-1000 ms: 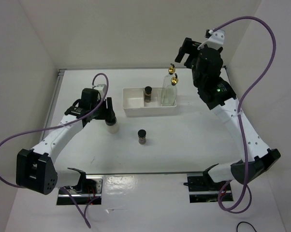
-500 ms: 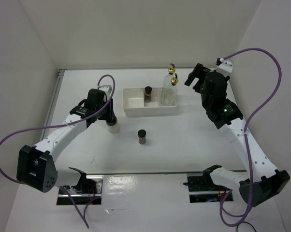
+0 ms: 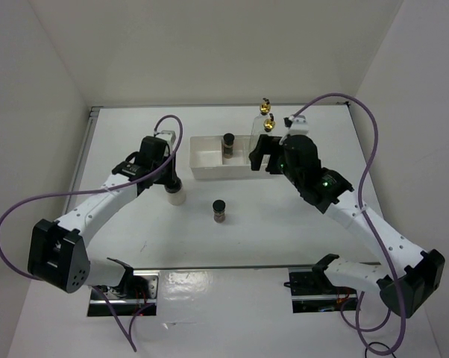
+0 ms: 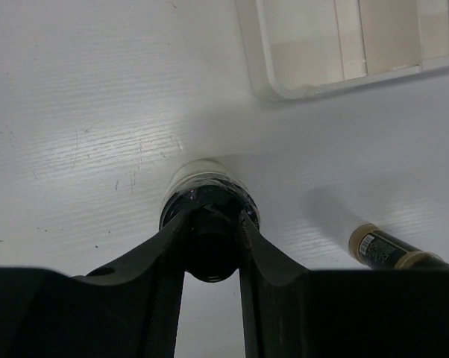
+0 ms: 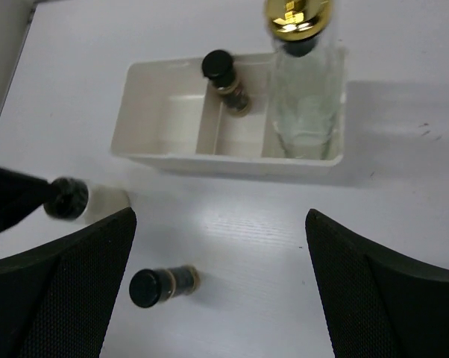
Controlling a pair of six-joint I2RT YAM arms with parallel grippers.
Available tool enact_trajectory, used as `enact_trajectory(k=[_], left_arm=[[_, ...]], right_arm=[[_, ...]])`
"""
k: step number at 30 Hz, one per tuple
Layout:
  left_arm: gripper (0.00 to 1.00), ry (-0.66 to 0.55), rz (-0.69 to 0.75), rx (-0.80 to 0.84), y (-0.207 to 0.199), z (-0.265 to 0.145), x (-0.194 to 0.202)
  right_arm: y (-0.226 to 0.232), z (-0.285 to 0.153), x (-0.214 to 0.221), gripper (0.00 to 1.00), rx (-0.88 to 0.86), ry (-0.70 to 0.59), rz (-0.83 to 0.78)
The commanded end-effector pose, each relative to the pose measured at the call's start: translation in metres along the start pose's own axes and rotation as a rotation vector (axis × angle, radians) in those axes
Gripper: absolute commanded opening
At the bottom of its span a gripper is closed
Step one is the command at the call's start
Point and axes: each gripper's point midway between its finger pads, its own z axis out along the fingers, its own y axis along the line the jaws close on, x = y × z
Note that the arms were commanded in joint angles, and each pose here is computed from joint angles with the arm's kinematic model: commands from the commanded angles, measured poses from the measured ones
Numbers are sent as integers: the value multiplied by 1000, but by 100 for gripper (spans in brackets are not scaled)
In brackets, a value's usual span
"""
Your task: Organize the condiment bottles
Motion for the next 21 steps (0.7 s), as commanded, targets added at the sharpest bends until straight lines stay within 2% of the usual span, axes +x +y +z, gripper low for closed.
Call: enact_trajectory(k=[1,3,9,21], left_arm=[[0,-28,-6,-9,-2,-3,-15],[0,-16,2,-15,-3,-5,-13],[0,-89,-5,-4,-9,-25,-46],[0,-192,30,41,-28,-55,-115]], right_arm=[[35,2,28,98,-158,68,-92],[51,1,40,98,-212,82,-122],[69,13,80,98,-334,194,-199],[98,17,109,98,-526,261,-305]])
